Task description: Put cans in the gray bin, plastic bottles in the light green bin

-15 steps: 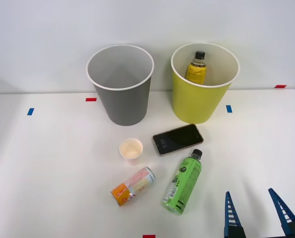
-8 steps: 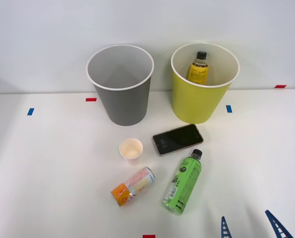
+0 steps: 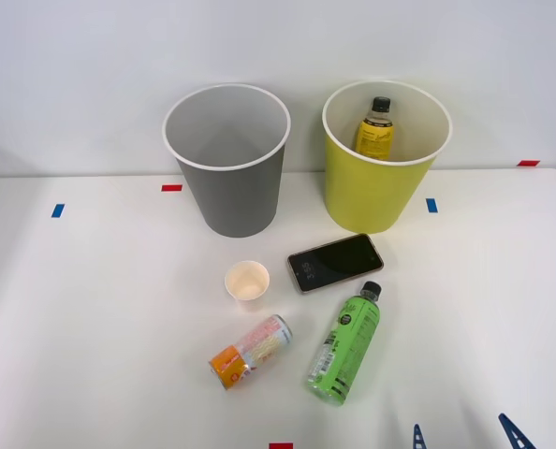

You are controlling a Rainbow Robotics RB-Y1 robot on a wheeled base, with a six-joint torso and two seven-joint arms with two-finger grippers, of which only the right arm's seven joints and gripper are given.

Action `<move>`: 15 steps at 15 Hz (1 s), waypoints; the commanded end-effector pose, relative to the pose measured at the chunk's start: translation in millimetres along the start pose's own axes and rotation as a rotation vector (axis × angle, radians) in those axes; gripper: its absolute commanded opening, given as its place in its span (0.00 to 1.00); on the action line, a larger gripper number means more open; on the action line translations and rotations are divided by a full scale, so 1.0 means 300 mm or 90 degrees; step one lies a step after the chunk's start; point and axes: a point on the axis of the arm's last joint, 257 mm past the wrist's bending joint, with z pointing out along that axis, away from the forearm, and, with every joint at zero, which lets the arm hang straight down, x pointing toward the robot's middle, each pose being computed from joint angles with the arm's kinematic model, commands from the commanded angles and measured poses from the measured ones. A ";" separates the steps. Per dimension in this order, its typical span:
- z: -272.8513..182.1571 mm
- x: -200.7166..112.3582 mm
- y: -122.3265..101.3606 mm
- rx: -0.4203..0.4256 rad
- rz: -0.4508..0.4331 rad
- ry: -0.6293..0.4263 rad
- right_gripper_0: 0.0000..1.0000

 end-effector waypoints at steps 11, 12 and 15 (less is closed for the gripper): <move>0.000 0.000 0.000 0.000 0.000 0.000 1.00; 0.000 0.000 0.000 0.000 0.000 0.000 1.00; 0.000 0.000 0.000 0.000 0.000 0.000 1.00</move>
